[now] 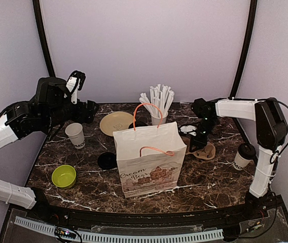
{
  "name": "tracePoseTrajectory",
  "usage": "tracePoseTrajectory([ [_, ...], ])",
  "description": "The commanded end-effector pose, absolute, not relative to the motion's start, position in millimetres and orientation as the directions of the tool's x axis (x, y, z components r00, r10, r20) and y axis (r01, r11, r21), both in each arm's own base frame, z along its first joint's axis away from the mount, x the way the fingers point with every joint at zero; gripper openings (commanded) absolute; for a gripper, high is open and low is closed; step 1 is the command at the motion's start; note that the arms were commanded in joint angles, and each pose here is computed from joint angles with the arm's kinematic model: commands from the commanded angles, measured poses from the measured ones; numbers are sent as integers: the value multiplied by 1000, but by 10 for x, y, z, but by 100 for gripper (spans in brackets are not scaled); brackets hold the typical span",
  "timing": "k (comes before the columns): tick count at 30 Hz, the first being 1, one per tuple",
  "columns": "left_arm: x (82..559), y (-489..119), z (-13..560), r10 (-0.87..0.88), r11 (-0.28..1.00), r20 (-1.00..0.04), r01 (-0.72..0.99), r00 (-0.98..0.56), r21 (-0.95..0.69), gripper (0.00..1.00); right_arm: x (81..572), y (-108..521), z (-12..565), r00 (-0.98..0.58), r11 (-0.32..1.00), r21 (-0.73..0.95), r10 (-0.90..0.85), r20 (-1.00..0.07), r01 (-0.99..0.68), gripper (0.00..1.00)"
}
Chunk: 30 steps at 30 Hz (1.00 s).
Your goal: Pack the takeout coffee
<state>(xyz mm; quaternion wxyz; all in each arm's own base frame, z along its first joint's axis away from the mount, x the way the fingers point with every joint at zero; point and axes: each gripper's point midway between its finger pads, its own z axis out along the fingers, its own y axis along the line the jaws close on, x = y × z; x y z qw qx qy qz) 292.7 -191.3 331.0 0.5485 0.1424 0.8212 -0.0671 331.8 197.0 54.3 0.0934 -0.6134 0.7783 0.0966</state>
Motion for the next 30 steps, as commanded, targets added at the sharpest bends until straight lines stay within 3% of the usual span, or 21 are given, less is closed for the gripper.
tracePoseTrajectory([
  [1,2929,-1908,3320,172,948,-919,314,-354,56,89,3286,1999,520,-223,219,44,-943,-247,-975,37],
  [10,2931,-1955,3410,194,936,-922,343,-334,73,89,3217,1983,768,-228,224,45,-939,-259,-974,28],
  [14,2907,-2133,3590,228,895,-931,439,-285,85,89,3186,1930,1112,-229,237,10,-927,-297,-972,27],
  [20,2614,-2850,3697,302,630,-931,775,-205,34,88,3109,1902,1804,-224,262,-29,-873,-433,-965,26],
  [26,2475,-3392,3638,332,404,-919,912,-214,-67,83,2972,2048,2638,-160,268,-82,-766,-622,-960,25],
  [30,2427,-3585,3663,321,328,-926,940,-199,-88,82,2869,2097,3090,-104,261,-123,-711,-695,-957,24],
])
